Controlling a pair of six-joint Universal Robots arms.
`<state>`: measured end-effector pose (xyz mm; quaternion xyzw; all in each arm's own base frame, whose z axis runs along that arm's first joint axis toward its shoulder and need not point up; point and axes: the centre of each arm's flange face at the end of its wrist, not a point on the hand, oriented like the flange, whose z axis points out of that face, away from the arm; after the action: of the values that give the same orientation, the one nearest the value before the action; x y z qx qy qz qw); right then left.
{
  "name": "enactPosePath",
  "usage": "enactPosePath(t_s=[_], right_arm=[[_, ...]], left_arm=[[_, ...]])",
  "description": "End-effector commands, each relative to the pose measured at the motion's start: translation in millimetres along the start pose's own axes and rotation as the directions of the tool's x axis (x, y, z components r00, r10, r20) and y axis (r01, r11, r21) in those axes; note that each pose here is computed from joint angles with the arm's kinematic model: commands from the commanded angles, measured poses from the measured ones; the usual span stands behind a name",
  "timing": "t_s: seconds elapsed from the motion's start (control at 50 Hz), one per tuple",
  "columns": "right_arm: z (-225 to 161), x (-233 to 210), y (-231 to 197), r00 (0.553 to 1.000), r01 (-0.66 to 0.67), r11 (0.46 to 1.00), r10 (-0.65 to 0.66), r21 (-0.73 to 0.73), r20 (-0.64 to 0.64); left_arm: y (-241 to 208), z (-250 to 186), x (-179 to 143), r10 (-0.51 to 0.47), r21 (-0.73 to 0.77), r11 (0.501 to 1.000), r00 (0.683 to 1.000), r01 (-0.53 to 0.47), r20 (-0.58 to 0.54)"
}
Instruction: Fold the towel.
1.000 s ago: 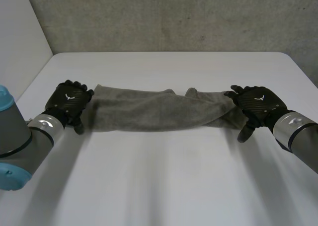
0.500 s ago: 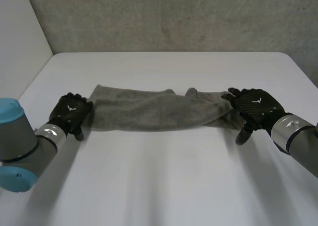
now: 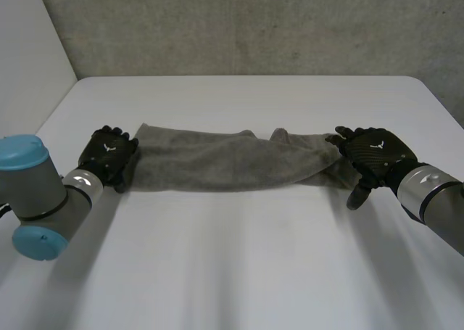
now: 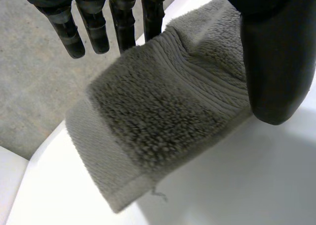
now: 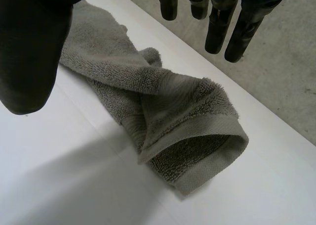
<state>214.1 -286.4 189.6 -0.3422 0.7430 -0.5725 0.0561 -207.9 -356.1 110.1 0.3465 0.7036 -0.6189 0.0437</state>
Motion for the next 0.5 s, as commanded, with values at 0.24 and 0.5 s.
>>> enactPosePath(t_s=[0.24, 0.5], right_arm=[[0.6, 0.0, 0.2, 1.0, 0.002, 1.0, -0.002, 0.0, 0.001], [0.4, -1.3, 0.3, 1.0, 0.002, 1.0, -0.002, -0.001, 0.004]], left_arm=[[-3.9, -23.7, 12.8, 0.014, -0.039, 0.999, 0.998, -0.016, -0.057], [3.8, -10.3, 12.8, 0.079, -0.018, 0.997, 0.996, -0.08, -0.035]])
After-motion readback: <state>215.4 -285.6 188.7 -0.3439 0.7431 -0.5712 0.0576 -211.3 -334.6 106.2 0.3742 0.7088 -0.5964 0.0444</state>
